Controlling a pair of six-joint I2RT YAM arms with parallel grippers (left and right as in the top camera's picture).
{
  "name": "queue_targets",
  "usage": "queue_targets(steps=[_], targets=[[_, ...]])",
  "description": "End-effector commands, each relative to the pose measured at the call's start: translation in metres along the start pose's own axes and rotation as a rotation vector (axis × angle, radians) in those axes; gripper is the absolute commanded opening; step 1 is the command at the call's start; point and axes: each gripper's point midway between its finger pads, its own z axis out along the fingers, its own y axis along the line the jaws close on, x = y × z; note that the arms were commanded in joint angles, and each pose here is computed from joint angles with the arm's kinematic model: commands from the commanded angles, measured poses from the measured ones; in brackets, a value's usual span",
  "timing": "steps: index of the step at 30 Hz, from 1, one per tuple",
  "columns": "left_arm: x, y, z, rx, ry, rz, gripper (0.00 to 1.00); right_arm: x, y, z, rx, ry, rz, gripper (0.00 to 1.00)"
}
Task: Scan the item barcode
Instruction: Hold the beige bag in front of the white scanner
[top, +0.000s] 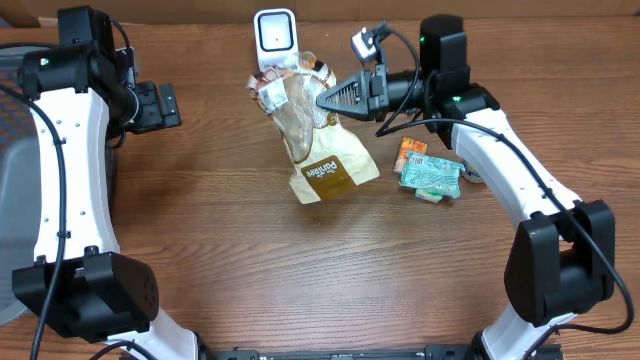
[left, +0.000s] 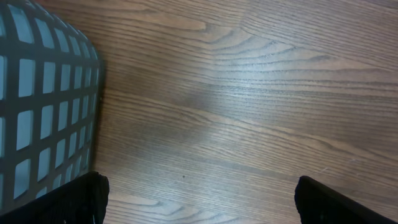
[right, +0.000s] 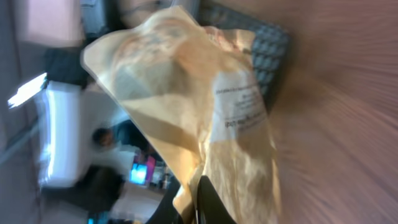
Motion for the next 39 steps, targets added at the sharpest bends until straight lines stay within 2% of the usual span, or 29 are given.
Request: queue_targets(steps=[1, 2, 3, 4, 5, 11, 15, 20, 24, 34, 39], targets=[[-0.002, 0.001, -0.002, -0.011, -0.008, 0.013, 1.00, -0.027, -0.044, -0.013, 0.382, -0.142, -0.193, 0.04], [-0.002, 0.001, -0.002, -0.011, -0.008, 0.013, 1.00, -0.029, -0.053, -0.019, 0.482, -0.148, -0.200, 0.04], [-0.002, 0.001, -0.002, -0.011, -0.008, 0.013, 1.00, -0.034, -0.063, -0.031, 0.663, -0.162, -0.230, 0.04], [-0.002, 0.001, -0.002, -0.011, -0.008, 0.013, 1.00, -0.037, -0.064, -0.037, 0.743, -0.167, -0.254, 0.04], [-0.002, 0.001, -0.002, -0.011, -0.008, 0.013, 0.99, -0.043, -0.060, -0.042, 0.885, -0.167, -0.332, 0.04], [-0.002, 0.001, -0.002, -0.011, -0.008, 0.014, 1.00, -0.047, -0.051, -0.026, 1.152, -0.175, -0.530, 0.04], [-0.002, 0.001, -0.002, -0.011, -0.007, 0.014, 0.99, -0.075, -0.037, -0.023, 1.395, -0.322, -0.718, 0.04], [-0.002, 0.001, -0.002, -0.011, -0.008, 0.013, 1.00, -0.106, -0.026, -0.014, 1.523, -0.385, -0.944, 0.04], [-0.002, 0.001, -0.002, -0.011, -0.007, 0.014, 1.00, -0.126, -0.034, -0.008, 1.591, -0.374, -1.071, 0.04], [-0.002, 0.001, -0.002, -0.011, -0.008, 0.013, 1.00, -0.170, -0.050, 0.019, 1.666, -0.421, -1.388, 0.04], [-0.002, 0.001, -0.002, -0.011, -0.007, 0.014, 1.00, -0.178, -0.074, 0.034, 1.726, -0.358, -1.549, 0.04]])
